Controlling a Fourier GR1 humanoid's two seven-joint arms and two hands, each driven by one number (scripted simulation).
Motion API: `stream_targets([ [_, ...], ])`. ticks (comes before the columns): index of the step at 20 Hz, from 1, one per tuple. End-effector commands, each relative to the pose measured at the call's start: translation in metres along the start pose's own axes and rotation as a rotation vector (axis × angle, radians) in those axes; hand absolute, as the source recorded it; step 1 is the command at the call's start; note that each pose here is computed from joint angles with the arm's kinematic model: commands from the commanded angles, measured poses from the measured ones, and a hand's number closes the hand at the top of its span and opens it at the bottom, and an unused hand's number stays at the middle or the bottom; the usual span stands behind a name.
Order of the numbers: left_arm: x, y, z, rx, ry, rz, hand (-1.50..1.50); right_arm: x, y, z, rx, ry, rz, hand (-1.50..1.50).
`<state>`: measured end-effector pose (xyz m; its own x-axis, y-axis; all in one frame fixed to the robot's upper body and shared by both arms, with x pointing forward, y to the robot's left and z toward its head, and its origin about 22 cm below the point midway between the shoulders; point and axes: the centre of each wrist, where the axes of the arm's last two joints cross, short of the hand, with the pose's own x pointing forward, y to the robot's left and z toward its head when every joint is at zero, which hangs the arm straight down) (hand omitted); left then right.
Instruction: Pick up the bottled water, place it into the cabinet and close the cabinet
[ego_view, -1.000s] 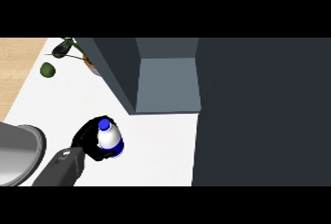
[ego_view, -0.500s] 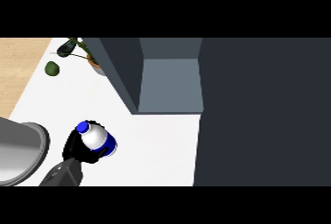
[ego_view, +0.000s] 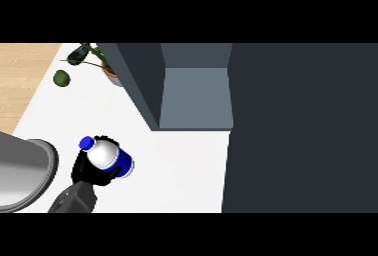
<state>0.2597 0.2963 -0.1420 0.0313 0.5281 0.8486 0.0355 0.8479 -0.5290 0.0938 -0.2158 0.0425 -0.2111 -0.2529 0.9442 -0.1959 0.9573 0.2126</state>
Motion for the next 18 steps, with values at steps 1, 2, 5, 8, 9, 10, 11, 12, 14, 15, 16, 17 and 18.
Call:
stream_targets([
  [1,0.021,0.000,-0.004,-0.045,-0.019,0.003,1.50,0.018,-0.010,0.008,0.021,0.016,-0.001,-1.50],
  [2,0.005,-0.009,0.008,-0.047,-0.017,0.012,1.50,0.013,-0.006,-0.020,-0.006,0.008,0.010,-1.50],
  [5,0.014,-0.039,-0.003,-0.093,-0.001,-0.013,1.50,-0.009,0.003,0.001,-0.002,0.000,-0.004,-1.50],
  [8,0.030,-0.062,-0.015,-0.129,0.009,-0.012,1.50,-0.005,0.019,-0.003,0.009,0.010,-0.028,-1.50],
  [9,0.025,-0.073,-0.013,-0.128,0.005,-0.019,1.50,-0.007,0.009,-0.010,-0.004,0.010,-0.027,-1.50],
  [10,0.036,-0.078,-0.021,-0.139,-0.026,-0.007,1.50,0.010,0.013,-0.008,0.007,-0.014,-0.029,-1.50],
  [11,0.031,-0.086,-0.021,-0.156,-0.037,-0.047,1.50,0.009,0.013,0.002,0.011,-0.001,-0.030,-1.50],
  [12,0.055,-0.100,-0.036,-0.148,-0.069,-0.053,1.50,0.010,0.001,-0.014,0.000,-0.006,-0.018,-1.50],
  [14,0.038,-0.116,-0.024,-0.150,-0.065,-0.064,1.50,-0.006,0.004,-0.008,0.016,0.017,-0.021,-1.50],
  [15,0.025,-0.130,-0.017,-0.157,-0.053,-0.058,1.50,0.005,0.006,-0.002,0.022,0.008,-0.028,-1.50],
  [16,0.065,-0.141,-0.028,-0.172,-0.057,-0.071,1.50,-0.001,0.015,-0.005,0.006,0.029,-0.037,-1.50],
  [17,0.046,-0.154,-0.037,-0.163,-0.080,-0.103,1.50,-0.006,0.015,-0.011,0.031,0.008,-0.051,-1.50],
  [18,0.054,-0.158,-0.029,-0.164,-0.071,-0.082,1.50,-0.005,0.005,-0.011,0.014,0.003,-0.029,-1.50],
])
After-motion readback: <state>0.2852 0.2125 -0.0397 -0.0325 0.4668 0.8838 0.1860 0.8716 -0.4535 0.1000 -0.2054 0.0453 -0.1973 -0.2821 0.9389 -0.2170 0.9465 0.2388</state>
